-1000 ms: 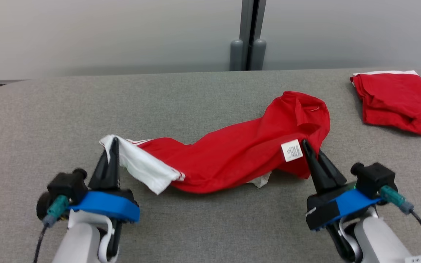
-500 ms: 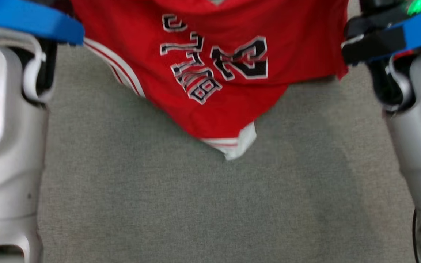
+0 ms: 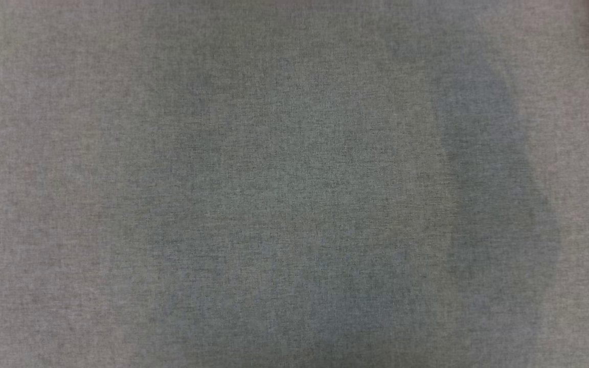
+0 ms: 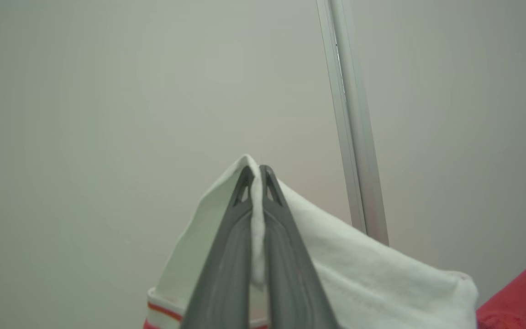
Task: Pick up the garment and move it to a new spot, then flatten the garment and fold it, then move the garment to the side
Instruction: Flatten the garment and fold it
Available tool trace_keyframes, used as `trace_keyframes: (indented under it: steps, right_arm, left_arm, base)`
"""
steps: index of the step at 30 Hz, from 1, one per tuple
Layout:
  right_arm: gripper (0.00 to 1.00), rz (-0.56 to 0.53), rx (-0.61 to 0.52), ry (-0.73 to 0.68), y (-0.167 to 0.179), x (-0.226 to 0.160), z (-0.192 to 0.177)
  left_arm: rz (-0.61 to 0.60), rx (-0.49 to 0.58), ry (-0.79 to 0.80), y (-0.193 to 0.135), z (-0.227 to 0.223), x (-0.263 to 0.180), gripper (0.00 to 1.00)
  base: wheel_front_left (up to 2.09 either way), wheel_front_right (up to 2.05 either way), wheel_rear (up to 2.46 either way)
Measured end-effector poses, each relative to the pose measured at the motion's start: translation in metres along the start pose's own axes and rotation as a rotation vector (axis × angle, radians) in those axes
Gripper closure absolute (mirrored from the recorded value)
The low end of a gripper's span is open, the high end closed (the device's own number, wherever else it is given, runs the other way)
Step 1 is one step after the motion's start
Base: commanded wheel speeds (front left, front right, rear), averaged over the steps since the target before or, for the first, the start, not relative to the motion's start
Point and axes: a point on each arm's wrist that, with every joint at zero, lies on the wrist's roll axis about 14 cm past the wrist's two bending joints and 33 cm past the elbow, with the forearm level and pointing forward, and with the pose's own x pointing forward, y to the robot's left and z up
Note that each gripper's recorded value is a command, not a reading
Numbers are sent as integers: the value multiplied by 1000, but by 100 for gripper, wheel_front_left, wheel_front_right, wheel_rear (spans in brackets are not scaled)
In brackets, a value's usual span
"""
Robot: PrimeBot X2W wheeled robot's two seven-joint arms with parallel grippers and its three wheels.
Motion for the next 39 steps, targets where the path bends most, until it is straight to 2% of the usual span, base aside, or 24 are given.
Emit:
trace_keyframes:
  steps: [3, 8, 11, 16, 21, 30, 39]
  right_arm:
    - [100, 22, -19, 25, 3, 3, -12]
    - [100, 37, -8, 127, 3, -15, -63]
    - [100, 52, -7, 210, 5, -40, -98]
    - [100, 60, 46, 303, 10, -92, -129]
    - [100, 57, 97, 377, 22, -153, -143]
    - [100, 19, 186, 522, 46, -262, -149]
    - [100, -30, 239, 612, 61, -334, -134]
  left_arm:
    - [-2, 2, 13, 1, -10, 2, 100]
    - [20, -46, 106, 5, -62, -20, 100]
    - [51, -96, 174, 7, -95, -48, 100]
    - [97, -146, 249, 0, -127, -106, 100]
    - [172, -180, 337, -9, -143, -182, 100]
    - [294, -261, 486, -36, -134, -299, 100]
    - [393, -317, 593, -58, -108, -379, 100]
  base:
    - [0, 0, 0]
    - [0, 0, 0]
    - [0, 0, 0]
    - [0, 0, 0]
    - [0, 0, 0]
    - [0, 0, 0]
    - [0, 0, 0]
